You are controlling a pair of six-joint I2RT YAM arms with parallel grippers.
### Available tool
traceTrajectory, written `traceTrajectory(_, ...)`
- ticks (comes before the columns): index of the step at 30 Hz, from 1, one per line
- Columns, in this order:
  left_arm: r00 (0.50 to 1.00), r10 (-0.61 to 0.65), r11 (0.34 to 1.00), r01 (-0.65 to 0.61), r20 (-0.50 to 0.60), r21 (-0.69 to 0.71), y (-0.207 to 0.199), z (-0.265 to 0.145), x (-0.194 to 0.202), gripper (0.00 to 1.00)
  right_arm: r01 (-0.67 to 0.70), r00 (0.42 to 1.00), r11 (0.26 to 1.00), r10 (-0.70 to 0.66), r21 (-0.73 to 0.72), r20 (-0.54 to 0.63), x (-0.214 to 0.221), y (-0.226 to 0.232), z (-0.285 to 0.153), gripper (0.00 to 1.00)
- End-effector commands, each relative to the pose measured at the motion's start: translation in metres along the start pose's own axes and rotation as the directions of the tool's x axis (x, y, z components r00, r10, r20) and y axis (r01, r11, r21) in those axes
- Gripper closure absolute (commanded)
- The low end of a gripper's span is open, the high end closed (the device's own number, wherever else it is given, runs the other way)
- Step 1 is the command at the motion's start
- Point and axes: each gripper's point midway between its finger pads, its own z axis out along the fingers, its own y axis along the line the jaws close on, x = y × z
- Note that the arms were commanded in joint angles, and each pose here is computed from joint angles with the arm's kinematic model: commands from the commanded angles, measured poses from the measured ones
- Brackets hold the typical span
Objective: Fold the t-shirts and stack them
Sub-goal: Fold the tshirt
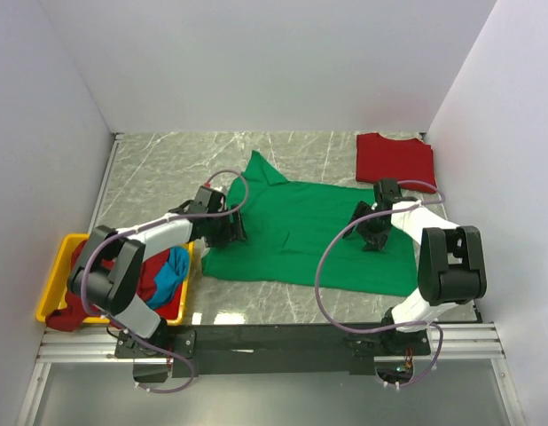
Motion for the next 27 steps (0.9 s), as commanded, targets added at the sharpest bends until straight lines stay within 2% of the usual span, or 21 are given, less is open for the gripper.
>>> traceTrajectory(1, 0.99, -0.05, 0.995, 0.037, -0.131, -0.096, 0.029, -0.004, 0.053, 0.22, 0.003, 0.995, 0.997, 0.004, 0.078, -0.096, 0.033, -0.027, 0.011, 0.22)
traceTrajectory(7, 0.983, -0.07, 0.992, 0.051, -0.169, -0.114, 0.035, -0.016, 0.083, 0.22, -0.011, 0.989, 0.993, 0.028, 0.117, -0.148, 0.065, -0.046, 0.005, 0.22)
traceTrajectory(17, 0.973, -0.118, 0.986, 0.091, -0.199, -0.139, 0.038, -0.04, 0.117, 0.22, -0.049, 0.985, 0.993, 0.067, 0.112, -0.162, 0.093, -0.056, -0.01, 0.22)
traceTrajectory(23, 0.974, -0.138, 0.985, 0.116, -0.177, -0.129, 0.035, -0.053, 0.121, 0.22, -0.069, 0.984, 0.994, 0.081, 0.082, -0.157, 0.095, -0.049, -0.021, 0.22)
traceTrajectory(27, 0.983, -0.126, 0.988, 0.112, -0.136, -0.108, 0.018, -0.062, 0.098, 0.21, -0.053, 0.992, 0.998, 0.057, 0.037, -0.112, 0.072, -0.029, -0.04, 0.22)
